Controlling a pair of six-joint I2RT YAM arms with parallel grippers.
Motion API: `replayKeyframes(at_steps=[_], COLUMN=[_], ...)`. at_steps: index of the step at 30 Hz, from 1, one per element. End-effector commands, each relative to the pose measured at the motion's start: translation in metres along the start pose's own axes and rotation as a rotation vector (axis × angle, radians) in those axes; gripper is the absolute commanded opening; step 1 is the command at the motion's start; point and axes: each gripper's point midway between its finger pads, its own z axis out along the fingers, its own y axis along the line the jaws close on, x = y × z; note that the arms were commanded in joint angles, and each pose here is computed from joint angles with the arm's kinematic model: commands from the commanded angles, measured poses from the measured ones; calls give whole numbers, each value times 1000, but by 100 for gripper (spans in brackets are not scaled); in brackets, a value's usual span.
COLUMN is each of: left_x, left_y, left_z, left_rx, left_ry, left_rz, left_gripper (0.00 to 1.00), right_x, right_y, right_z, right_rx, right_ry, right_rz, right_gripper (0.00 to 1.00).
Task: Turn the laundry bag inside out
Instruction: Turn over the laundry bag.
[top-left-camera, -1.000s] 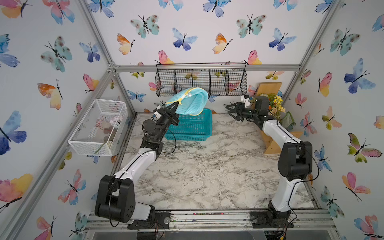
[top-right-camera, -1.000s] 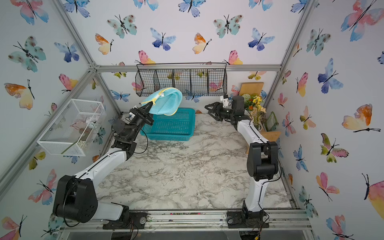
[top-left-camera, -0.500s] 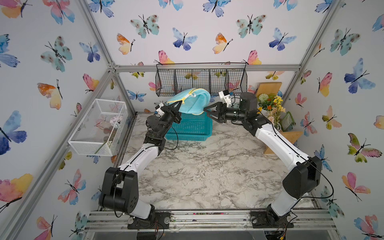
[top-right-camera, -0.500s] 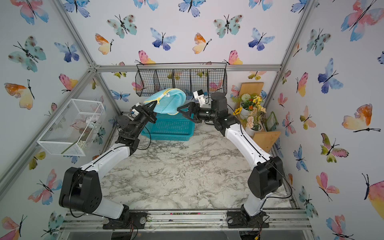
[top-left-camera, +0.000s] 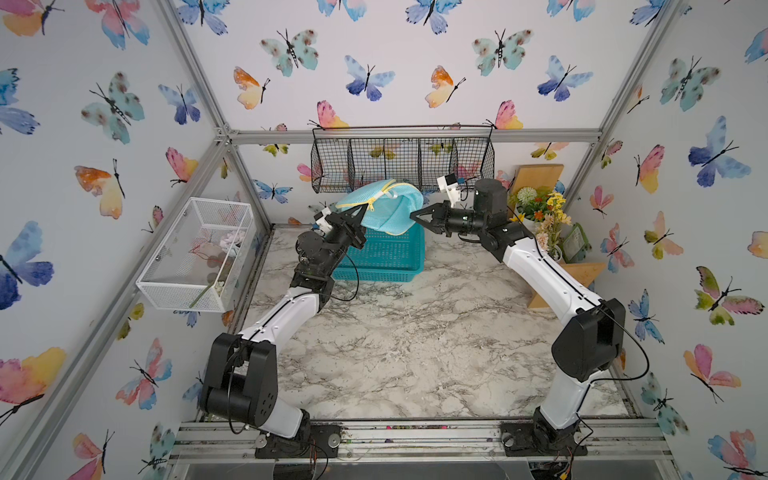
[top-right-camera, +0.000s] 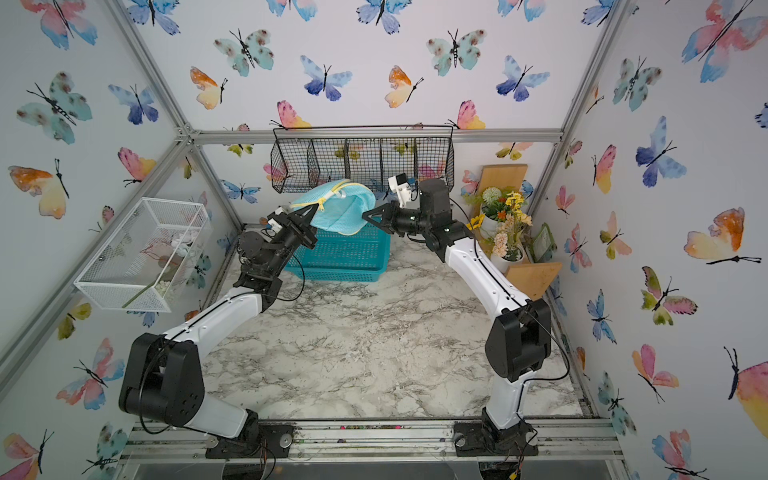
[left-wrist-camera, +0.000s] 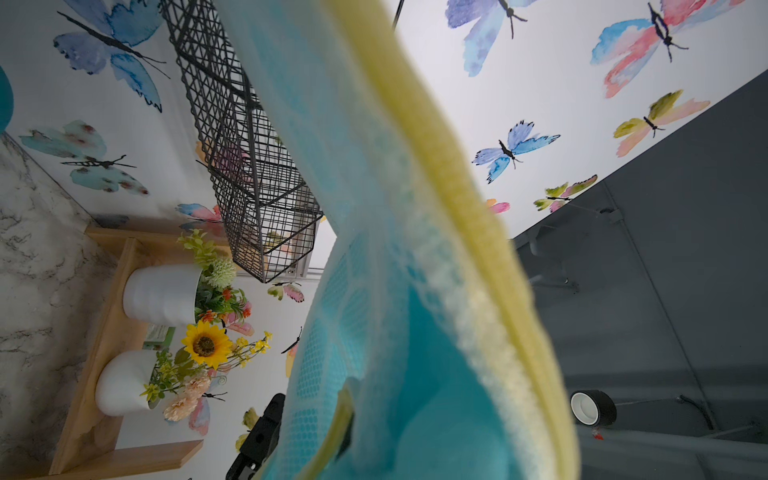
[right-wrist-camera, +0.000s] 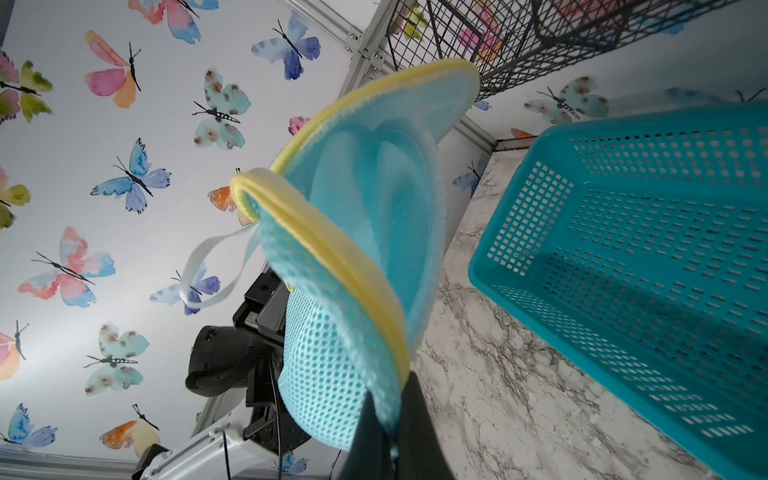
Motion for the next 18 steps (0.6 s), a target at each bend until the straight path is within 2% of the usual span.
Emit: replayKeyframes(at_steps=[1, 4, 7, 13, 18], left_x=[16, 9, 13, 45, 68], left_y=[-22, -31, -41, -54, -38], left_z=[-15, -25, -27, -22, -25], left_rx=[54, 64, 85, 94, -21], left_ry=[62, 38, 57, 248, 390], left_rz=[-9, -18, -42, -67, -66], left_gripper=[0, 0, 0, 0, 0], right_x=[-22, -21, -28, -78, -135], right_y=[-31, -66, -90, -125, -130], right_z=[-32, -52, -55, -33, -31], right_rx=[103, 196, 256, 300, 252], right_ry=[-74, -72, -91, -173, -286], right_rz=[-35, -41, -58, -96, -87], right_gripper=[3, 3, 3, 3, 3])
